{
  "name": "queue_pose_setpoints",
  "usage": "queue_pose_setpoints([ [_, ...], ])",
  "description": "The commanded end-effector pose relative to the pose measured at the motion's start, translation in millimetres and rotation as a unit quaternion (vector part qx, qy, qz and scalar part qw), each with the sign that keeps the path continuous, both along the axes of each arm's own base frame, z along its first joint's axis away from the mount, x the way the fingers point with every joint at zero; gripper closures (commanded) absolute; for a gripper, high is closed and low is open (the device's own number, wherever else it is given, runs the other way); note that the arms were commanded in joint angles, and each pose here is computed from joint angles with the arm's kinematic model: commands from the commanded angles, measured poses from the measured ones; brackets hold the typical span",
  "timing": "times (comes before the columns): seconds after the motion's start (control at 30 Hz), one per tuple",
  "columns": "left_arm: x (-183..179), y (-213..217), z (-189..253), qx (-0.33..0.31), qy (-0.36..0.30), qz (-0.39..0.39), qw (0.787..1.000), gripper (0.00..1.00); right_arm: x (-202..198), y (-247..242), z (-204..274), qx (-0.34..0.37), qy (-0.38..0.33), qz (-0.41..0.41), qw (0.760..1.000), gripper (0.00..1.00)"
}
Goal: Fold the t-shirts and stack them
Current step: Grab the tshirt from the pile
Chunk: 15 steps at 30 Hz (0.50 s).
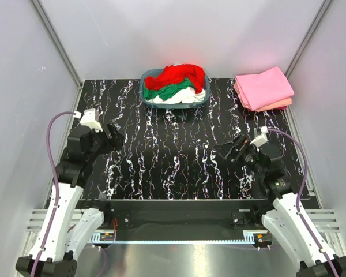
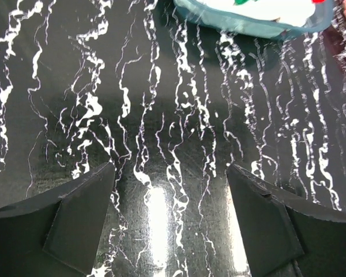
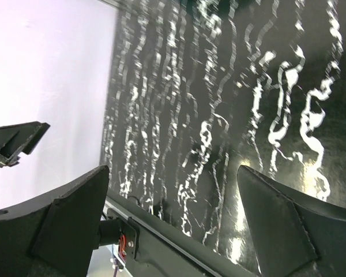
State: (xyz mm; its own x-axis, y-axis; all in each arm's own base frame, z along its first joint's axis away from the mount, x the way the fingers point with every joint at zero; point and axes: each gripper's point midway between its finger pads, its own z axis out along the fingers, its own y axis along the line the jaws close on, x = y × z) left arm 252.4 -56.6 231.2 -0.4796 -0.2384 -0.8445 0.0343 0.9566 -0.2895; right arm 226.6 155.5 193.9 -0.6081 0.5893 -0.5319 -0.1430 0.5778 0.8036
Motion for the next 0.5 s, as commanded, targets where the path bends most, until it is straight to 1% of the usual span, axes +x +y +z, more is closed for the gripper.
queue_pose_setpoints([
  [0.0, 12.2, 3.4, -4.2, 0.014, 0.008, 0.01, 1.0, 0.16, 6.0, 1.5, -3.5, -0.004, 0.025, -0.004, 1.0, 0.0],
  [0.07, 17.2, 3.5, -0.3, 0.015, 0.003, 0.012, 1.0, 0.15, 8.2, 5.0, -27.2, 0.005, 0.074, -0.006, 0.997, 0.0],
  [0.1, 23.2, 2.4, 1.1, 0.015, 0.005, 0.011, 1.0, 0.15, 12.1, 8.9, -27.0, 0.018, 0.068, -0.002, 0.998, 0.01],
  [0.13, 30.0, 1.7, 5.9, 0.015, -0.002, 0.012, 1.0, 0.15, 8.4, 14.0, -48.2, 0.019, 0.091, 0.009, 0.996, 0.0],
  [0.2, 50.1, 2.5, 15.2, 0.018, 0.0, 0.023, 1.0, 0.14, 11.6, 26.4, -41.4, 0.038, 0.048, 0.033, 0.998, 0.0],
  [0.23, 58.5, 1.2, 19.4, 0.017, 0.001, 0.024, 1.0, 0.14, 10.9, 29.2, -46.0, 0.035, 0.045, 0.04, 0.998, 0.0],
  [0.27, 77.1, -2.1, 29.5, 0.015, 0.002, 0.024, 1.0, 0.14, 8.7, 34.2, -47.9, 0.031, 0.036, 0.048, 0.998, 0.0],
  [0.33, 101.5, -6.0, 43.4, 0.013, -0.007, 0.023, 1.0, 0.12, 9.1, 36.8, -52.3, 0.013, 0.031, 0.048, 0.998, 0.0],
  [0.37, 117.8, -7.9, 70.8, 0.012, -0.034, 0.023, 0.999, 0.11, 10.1, 38.2, -54.2, 0.003, 0.03, 0.044, 0.999, 0.0],
  [0.4, 140.8, -11.2, 59.1, 0.017, -0.013, 0.022, 1.0, 0.11, 9.8, 39.7, -56.9, -0.001, 0.03, 0.046, 0.998, 0.0],
  [0.43, 154.9, -13.0, 62.5, 0.018, -0.013, 0.022, 1.0, 0.11, 10.0, 39.9, -63.0, -0.007, 0.036, 0.046, 0.998, 0.0],
  [0.47, 172.1, -16.2, 90.8, 0.015, -0.04, 0.02, 0.999, 0.11, 9.5, 41.1, -63.0, -0.006, 0.033, 0.048, 0.998, 0.0],
])
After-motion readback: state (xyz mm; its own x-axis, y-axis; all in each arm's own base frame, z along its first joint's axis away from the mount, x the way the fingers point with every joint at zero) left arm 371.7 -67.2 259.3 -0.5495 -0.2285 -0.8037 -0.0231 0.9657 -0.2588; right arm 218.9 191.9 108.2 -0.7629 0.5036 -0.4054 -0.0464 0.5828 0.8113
